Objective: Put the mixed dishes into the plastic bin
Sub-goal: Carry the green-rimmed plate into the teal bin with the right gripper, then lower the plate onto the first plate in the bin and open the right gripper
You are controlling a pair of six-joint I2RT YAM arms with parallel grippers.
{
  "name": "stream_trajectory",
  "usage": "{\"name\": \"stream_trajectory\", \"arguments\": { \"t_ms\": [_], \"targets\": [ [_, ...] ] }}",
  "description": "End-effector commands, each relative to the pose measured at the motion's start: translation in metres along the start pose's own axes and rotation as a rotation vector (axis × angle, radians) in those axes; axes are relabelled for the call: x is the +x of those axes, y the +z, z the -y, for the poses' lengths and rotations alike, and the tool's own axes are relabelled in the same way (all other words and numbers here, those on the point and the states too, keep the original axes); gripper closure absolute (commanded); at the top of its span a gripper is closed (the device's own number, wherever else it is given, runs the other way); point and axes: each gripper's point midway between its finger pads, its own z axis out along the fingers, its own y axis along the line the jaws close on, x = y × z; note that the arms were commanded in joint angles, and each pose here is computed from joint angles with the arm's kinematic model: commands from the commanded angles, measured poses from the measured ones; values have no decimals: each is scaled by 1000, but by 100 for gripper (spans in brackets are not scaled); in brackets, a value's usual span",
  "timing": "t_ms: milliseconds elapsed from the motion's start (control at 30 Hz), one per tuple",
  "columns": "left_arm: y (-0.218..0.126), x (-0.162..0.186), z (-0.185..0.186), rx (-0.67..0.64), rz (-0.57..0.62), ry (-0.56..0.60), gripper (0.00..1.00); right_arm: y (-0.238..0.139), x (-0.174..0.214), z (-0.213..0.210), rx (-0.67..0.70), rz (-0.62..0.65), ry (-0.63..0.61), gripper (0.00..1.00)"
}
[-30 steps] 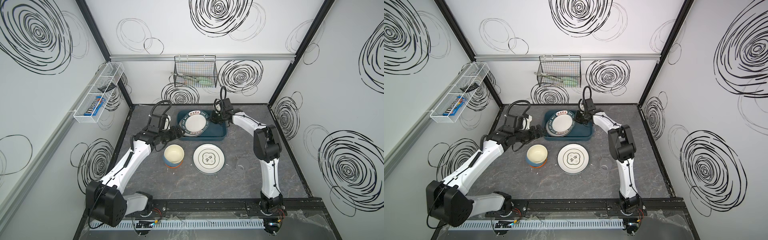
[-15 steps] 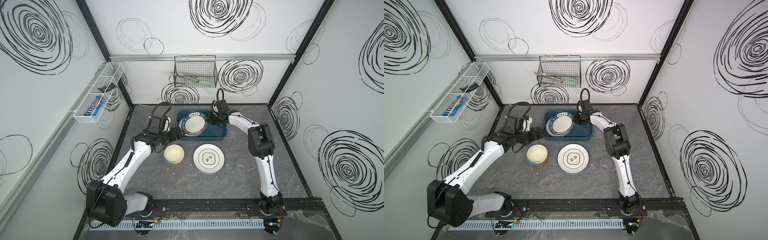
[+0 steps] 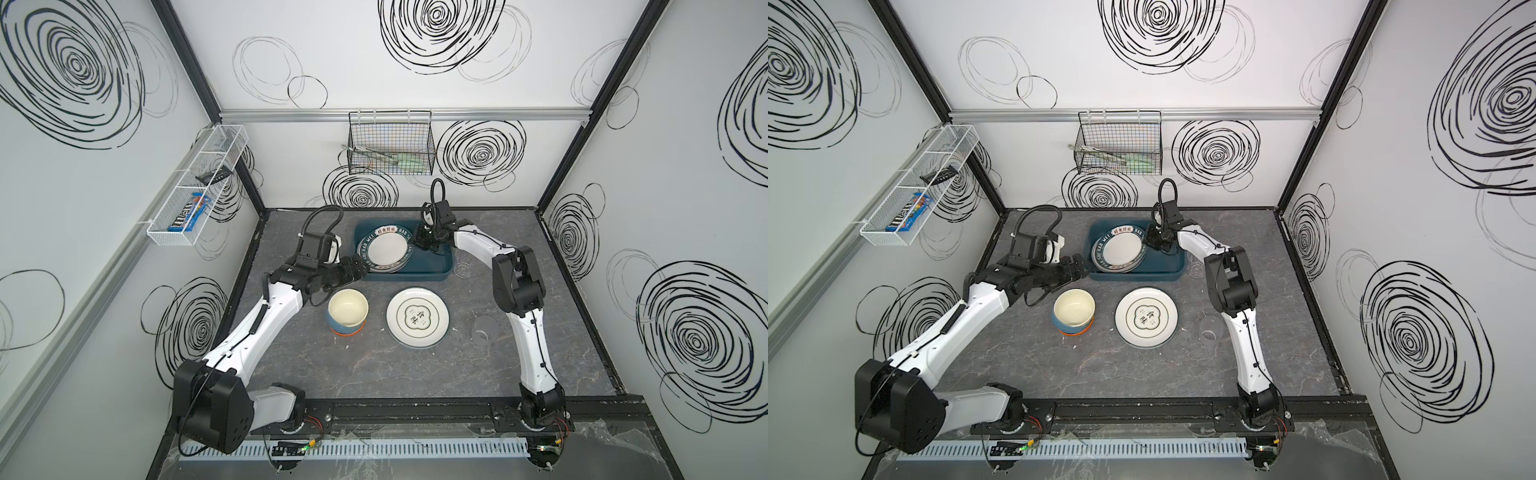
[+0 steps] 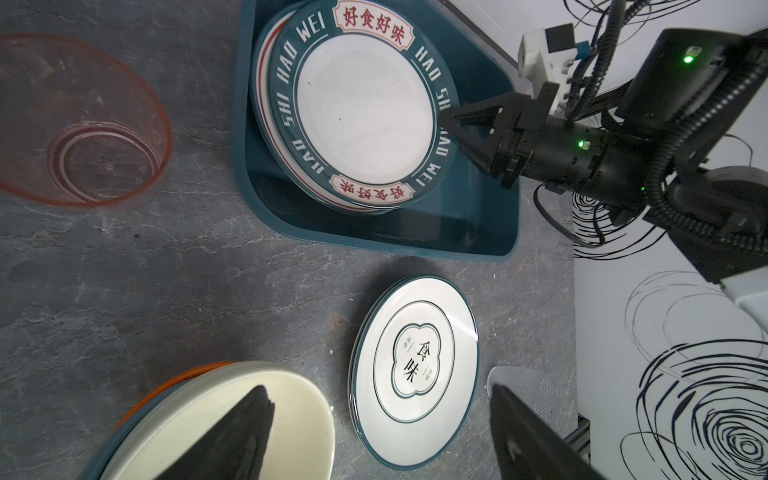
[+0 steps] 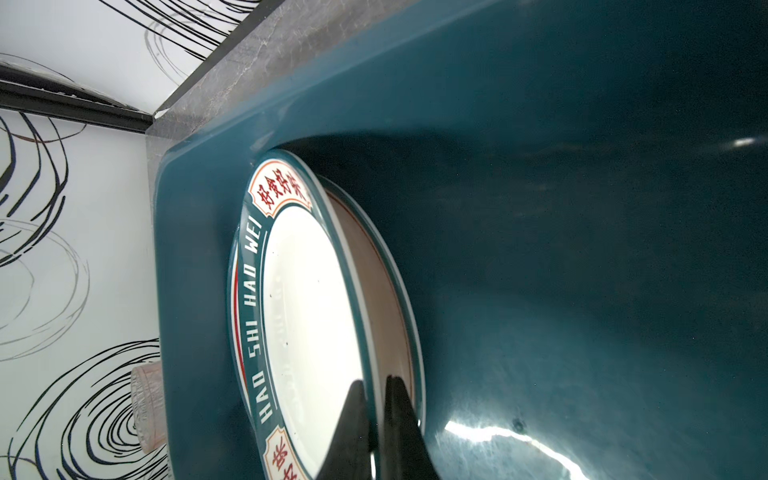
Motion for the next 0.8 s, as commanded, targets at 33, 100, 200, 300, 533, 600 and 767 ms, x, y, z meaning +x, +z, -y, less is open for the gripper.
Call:
{"name": "stream_trajectory", "arguments": {
  "t_ms": [33, 100, 200, 300, 533, 600, 767],
  "targets": [
    [0, -3, 1, 19, 17, 3, 14, 3, -4, -9, -20, 8, 2, 91],
    [0, -4, 1, 21, 18, 3, 14, 5, -1, -6, -8, 0, 6, 82],
    [-1, -3, 1, 23, 18, 4, 14, 4, 0, 0, 28, 2, 2, 74],
    [0, 0, 1, 23, 14, 2, 14, 1, 0, 3, 77, 15, -27, 70],
    [1, 6, 0, 27, 7, 2, 14, -8, -3, 3, 121, 28, -63, 66],
    [0, 8, 1, 27, 4, 5, 14, -11, -3, 2, 128, 27, -69, 62],
    [-1, 15, 6, 29, -5, 27, 14, -28, -4, -2, 160, 34, -85, 58]
  ]
}}
